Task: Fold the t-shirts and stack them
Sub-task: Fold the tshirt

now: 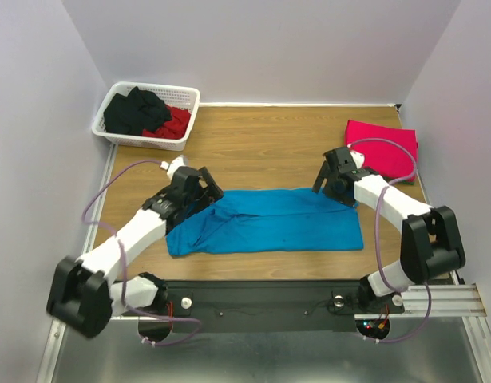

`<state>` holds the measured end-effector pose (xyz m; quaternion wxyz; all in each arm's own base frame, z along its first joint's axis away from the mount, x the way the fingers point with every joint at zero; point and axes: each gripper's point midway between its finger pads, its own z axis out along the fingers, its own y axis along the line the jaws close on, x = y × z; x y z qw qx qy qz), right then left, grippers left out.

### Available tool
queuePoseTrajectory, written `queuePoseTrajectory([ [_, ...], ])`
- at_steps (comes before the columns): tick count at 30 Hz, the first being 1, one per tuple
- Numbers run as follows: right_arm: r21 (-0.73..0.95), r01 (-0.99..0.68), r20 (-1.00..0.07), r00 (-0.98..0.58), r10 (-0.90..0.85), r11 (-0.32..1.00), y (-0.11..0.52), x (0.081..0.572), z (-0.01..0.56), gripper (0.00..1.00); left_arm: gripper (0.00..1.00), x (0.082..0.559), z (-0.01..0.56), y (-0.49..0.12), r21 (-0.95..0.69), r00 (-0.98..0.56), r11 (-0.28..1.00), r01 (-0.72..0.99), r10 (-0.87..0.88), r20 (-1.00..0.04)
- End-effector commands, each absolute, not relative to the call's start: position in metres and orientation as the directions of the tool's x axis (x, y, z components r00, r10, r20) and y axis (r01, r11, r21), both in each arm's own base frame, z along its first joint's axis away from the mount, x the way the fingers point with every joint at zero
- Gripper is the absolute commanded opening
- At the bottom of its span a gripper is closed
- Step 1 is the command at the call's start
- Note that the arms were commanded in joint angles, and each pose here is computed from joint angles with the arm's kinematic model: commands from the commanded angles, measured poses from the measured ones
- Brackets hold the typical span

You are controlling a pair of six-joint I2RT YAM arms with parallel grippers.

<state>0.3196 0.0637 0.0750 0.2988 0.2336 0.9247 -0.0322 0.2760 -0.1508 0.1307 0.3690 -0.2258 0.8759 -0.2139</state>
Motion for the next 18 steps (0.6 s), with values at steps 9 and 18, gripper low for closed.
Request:
queuePoseTrajectory([
  [9, 0.215, 0.306, -0.575, -0.728, 0.374, 0.927, 0.102, 0.353, 0.085, 0.91, 0.98, 0.304, 0.079, -0.193, -0.457, -0.736, 0.876, -0.155, -0.411, -0.538],
  [18, 0.215, 0.310, -0.584, -0.719, 0.376, 0.926, 0.098, 0.346, 0.088, 0.91, 0.98, 0.247, 0.081, -0.226, -0.520, -0.798, 0.852, -0.063, -0.356, -0.486],
])
